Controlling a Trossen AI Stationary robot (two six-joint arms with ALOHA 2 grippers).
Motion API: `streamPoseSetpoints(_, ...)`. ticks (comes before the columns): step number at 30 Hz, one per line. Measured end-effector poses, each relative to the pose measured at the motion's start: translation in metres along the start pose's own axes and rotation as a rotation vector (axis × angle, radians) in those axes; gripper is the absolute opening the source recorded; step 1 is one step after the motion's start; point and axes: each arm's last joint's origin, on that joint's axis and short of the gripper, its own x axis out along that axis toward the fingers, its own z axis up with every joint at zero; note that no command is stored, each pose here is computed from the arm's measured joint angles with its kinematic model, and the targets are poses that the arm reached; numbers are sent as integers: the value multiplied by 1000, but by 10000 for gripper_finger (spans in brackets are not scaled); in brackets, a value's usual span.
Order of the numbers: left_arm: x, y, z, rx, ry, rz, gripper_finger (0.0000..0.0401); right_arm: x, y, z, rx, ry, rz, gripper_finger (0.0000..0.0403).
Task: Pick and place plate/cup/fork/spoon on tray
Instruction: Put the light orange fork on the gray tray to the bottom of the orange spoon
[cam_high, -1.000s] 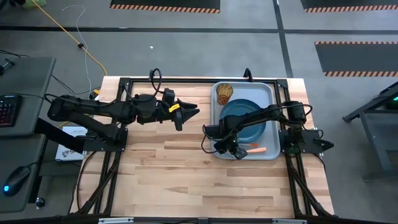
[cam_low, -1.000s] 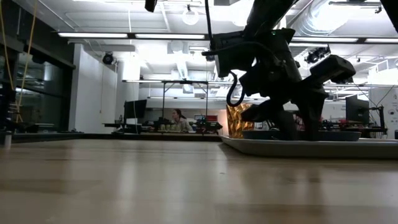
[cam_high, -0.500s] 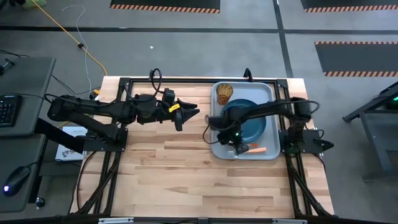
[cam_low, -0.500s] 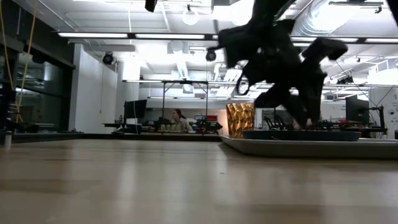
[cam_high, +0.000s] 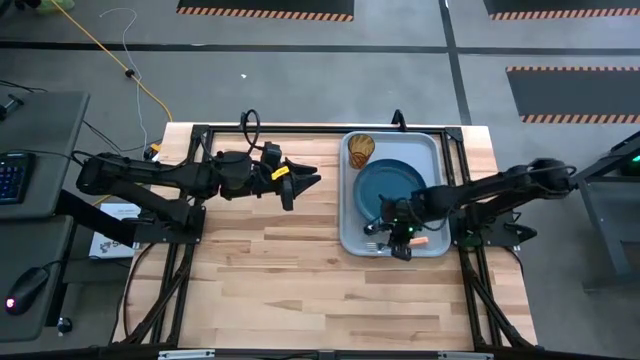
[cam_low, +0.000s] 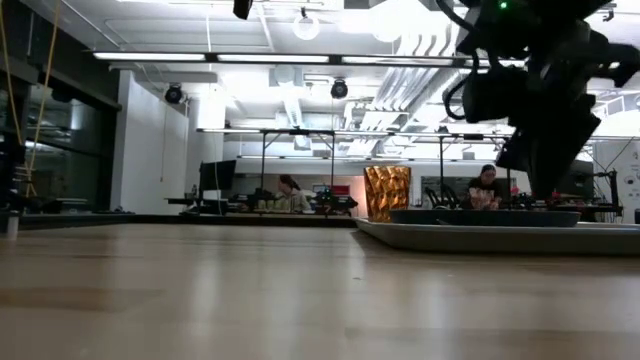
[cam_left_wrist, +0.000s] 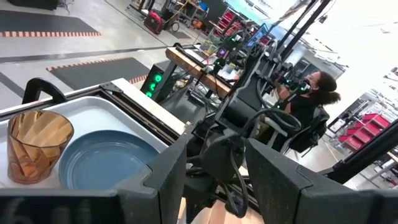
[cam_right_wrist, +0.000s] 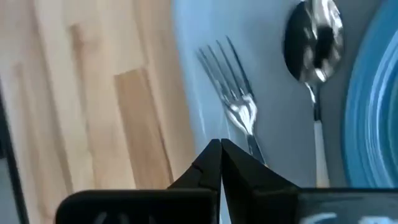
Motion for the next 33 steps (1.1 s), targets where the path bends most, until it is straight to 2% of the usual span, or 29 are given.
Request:
streamPoseSetpoints(3, 0, 0, 0, 0, -1, 0, 156, 6, -1, -1, 34, 7, -24, 1)
streamPoseSetpoints(9, 0, 0, 0, 26, 0, 0, 156, 25, 3, 14, 44, -80, 16, 0)
streamPoseSetpoints(14, 0, 0, 0, 24, -1, 2, 156, 39, 0, 17, 86, -79, -19, 0)
streamPoseSetpoints(33, 0, 0, 0, 20, 0, 3, 156, 41, -2, 19, 134, -105, -56, 0)
